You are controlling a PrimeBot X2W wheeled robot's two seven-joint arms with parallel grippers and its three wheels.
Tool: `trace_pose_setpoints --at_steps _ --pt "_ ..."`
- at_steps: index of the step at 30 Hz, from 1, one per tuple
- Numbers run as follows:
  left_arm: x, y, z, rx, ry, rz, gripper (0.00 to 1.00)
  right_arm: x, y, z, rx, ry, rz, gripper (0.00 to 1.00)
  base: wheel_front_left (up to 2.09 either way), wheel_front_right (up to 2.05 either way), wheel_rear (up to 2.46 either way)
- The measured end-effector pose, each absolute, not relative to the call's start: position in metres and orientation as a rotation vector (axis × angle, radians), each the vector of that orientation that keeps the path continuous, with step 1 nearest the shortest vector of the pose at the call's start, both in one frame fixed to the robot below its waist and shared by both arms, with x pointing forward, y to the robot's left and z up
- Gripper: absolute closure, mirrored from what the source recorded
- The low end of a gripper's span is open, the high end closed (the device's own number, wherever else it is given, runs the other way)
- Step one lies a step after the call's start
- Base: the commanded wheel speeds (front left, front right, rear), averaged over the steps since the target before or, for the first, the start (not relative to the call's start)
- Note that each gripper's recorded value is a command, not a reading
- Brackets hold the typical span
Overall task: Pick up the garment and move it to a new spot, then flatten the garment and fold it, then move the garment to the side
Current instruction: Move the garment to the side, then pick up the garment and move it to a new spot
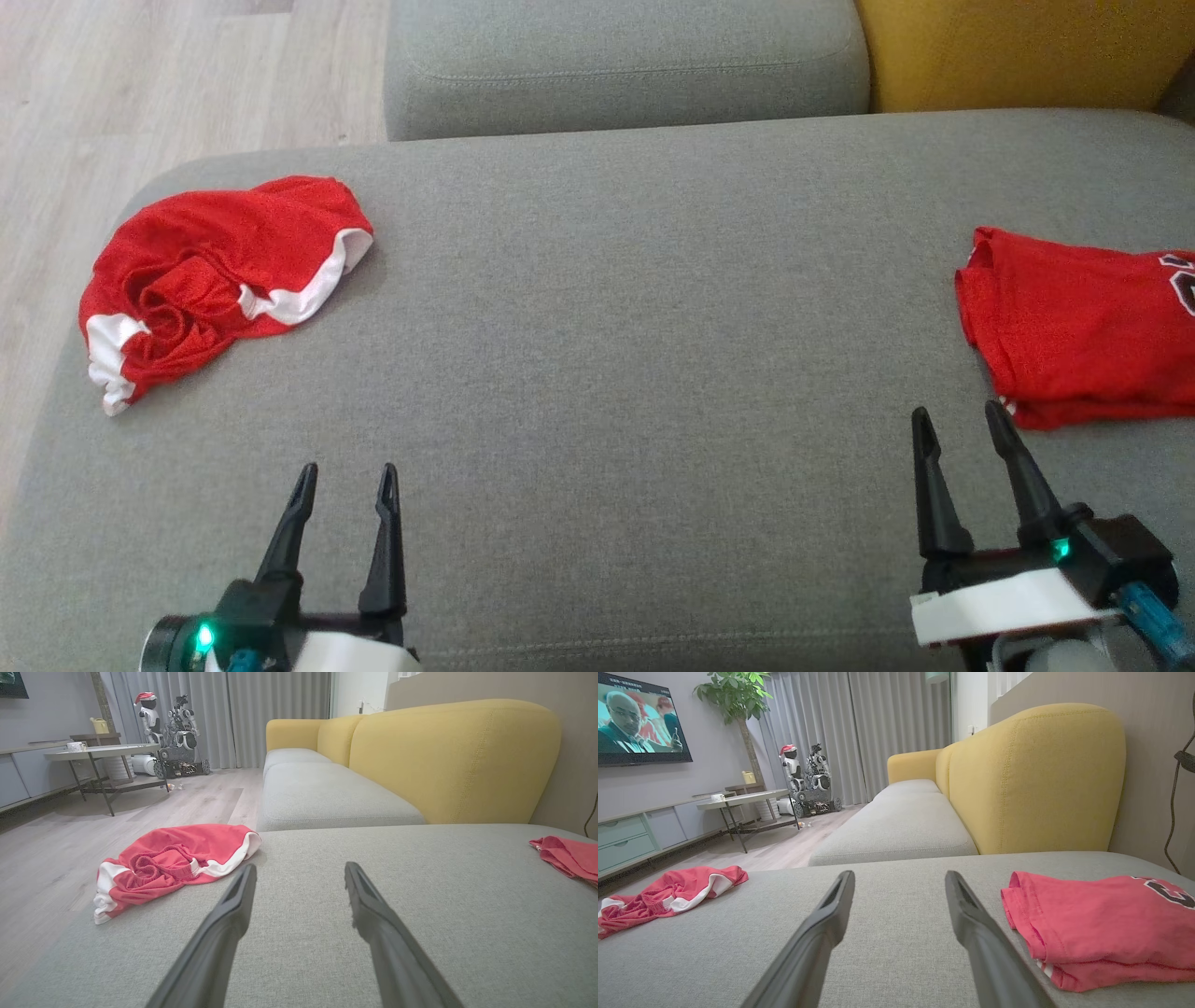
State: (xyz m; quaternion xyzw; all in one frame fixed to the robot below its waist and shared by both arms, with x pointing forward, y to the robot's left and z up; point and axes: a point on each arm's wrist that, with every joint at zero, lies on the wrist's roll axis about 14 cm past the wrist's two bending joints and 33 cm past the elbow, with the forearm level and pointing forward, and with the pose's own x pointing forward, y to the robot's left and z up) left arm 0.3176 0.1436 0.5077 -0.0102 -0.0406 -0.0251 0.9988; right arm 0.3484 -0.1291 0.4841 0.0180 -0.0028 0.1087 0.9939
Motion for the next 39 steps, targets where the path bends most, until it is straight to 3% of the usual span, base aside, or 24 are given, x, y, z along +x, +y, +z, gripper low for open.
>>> trace_pose_setpoints --at_steps 13,39 --pt "0.312 0.161 0.511 -0.030 -0.090 0.026 0.00 0.354 -0.112 0.484 0.056 -0.004 0.269 0.00 0.00 0.00 0.00" --pt "0.226 0.258 0.530 0.014 -0.165 0.431 0.00 0.351 0.021 0.485 0.076 0.020 0.682 0.00 0.00 0.00 0.00"
